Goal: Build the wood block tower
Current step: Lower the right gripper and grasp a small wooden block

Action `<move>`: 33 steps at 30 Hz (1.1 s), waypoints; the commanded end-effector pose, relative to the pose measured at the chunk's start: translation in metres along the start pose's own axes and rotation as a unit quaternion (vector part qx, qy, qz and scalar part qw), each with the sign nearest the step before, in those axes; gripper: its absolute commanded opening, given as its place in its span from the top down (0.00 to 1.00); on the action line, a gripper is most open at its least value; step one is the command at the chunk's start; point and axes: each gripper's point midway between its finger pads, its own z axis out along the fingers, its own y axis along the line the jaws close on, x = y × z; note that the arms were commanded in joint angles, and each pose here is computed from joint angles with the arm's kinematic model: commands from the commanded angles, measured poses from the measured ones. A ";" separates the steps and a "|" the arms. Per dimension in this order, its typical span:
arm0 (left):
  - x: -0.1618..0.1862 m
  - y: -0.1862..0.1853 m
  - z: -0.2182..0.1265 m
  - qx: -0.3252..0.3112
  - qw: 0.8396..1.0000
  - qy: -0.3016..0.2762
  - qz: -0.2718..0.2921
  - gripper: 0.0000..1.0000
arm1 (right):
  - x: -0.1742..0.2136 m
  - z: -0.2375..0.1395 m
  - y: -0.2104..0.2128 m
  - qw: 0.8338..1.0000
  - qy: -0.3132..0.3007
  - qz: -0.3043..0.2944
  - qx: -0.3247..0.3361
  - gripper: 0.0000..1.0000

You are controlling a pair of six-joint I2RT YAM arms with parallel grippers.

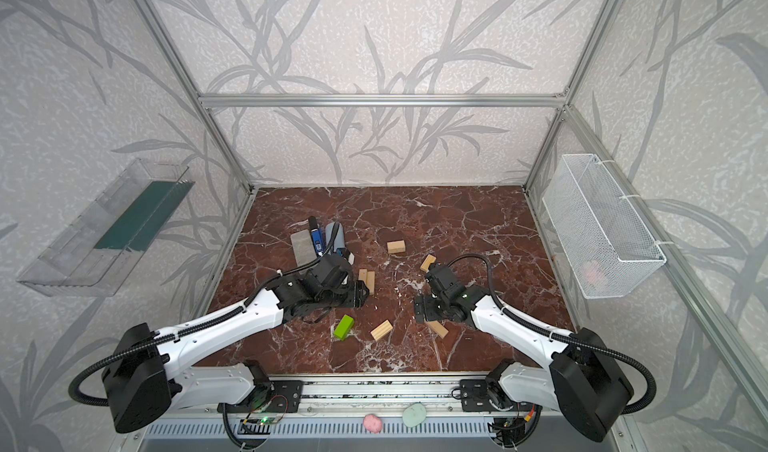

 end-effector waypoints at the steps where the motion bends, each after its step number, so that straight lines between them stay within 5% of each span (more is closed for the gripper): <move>1: -0.005 -0.008 -0.006 0.024 1.000 -0.019 -0.007 0.31 | 0.015 0.009 -0.005 0.999 0.036 0.004 0.007 0.03; 27: -0.002 0.004 -0.009 0.016 0.999 -0.038 -0.011 0.24 | 0.061 0.006 0.023 0.994 0.107 -0.038 0.005 0.36; 33: -0.002 0.003 -0.015 0.026 0.999 -0.047 -0.009 0.24 | 0.058 0.004 0.018 0.995 0.093 -0.007 0.039 0.47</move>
